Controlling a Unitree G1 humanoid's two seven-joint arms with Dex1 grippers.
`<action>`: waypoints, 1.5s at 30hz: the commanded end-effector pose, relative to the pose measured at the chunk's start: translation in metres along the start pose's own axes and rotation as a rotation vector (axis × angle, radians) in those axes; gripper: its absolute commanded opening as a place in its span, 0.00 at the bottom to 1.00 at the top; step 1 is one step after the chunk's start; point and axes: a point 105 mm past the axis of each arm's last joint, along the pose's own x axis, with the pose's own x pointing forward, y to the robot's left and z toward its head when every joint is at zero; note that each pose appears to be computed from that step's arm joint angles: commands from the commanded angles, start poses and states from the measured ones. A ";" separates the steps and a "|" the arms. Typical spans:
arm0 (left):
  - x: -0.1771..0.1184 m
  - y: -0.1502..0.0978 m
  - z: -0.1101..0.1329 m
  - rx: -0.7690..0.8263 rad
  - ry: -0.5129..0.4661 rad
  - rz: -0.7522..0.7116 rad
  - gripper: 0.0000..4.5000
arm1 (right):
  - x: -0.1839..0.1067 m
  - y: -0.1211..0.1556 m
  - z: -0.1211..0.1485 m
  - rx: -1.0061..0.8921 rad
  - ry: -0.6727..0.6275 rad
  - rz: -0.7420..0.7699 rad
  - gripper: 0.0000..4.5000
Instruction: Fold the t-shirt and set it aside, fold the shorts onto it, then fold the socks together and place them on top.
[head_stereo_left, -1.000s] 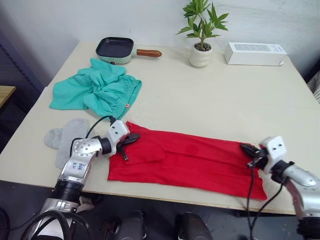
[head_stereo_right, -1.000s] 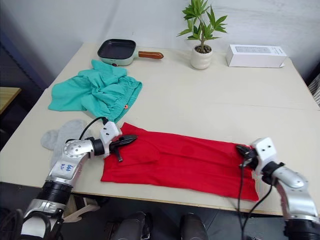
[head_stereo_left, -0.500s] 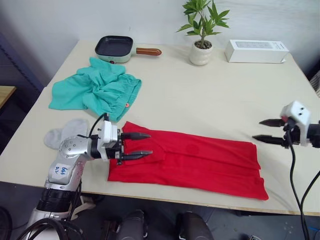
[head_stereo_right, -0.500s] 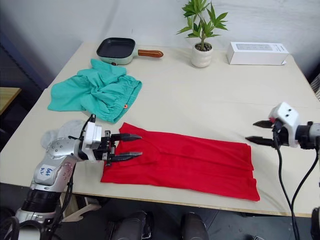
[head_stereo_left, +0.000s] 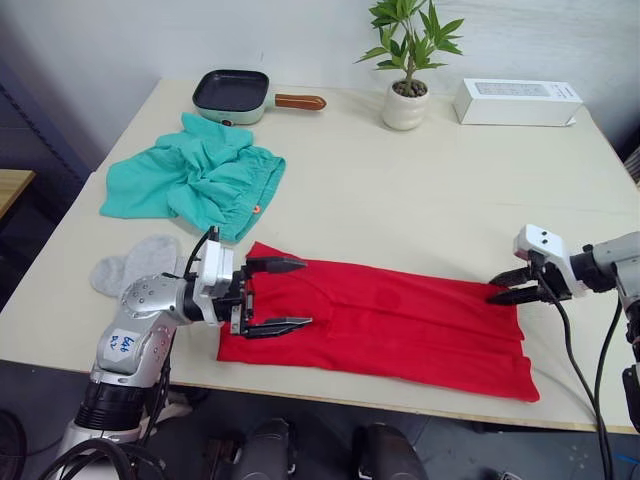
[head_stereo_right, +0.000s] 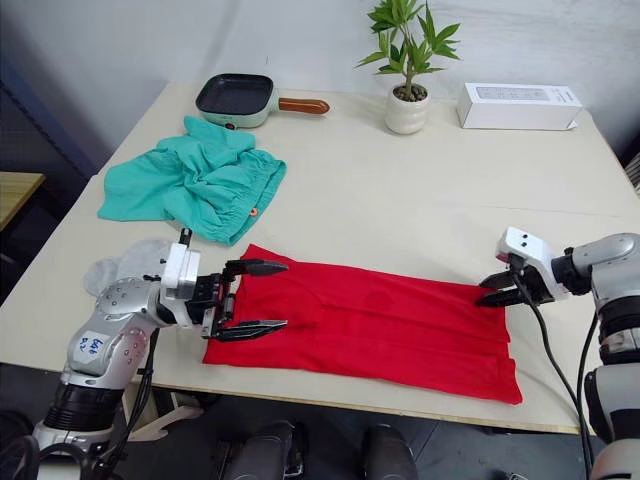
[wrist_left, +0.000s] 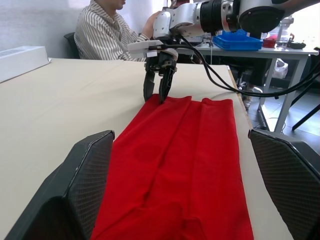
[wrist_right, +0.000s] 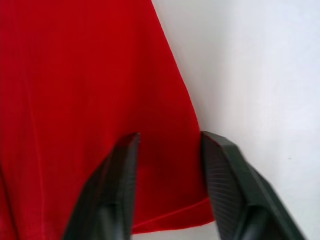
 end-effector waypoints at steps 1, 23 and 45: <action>0.001 0.000 0.008 0.047 -0.016 -0.003 1.00 | -0.005 0.005 -0.002 0.003 0.034 0.065 0.09; 0.013 0.063 -0.008 0.093 0.058 0.285 1.00 | -0.014 -0.089 0.080 -0.149 -0.089 -0.756 0.01; 0.022 0.127 -0.070 -0.043 0.486 0.212 1.00 | -0.044 0.033 -0.025 0.792 -0.343 -0.458 0.99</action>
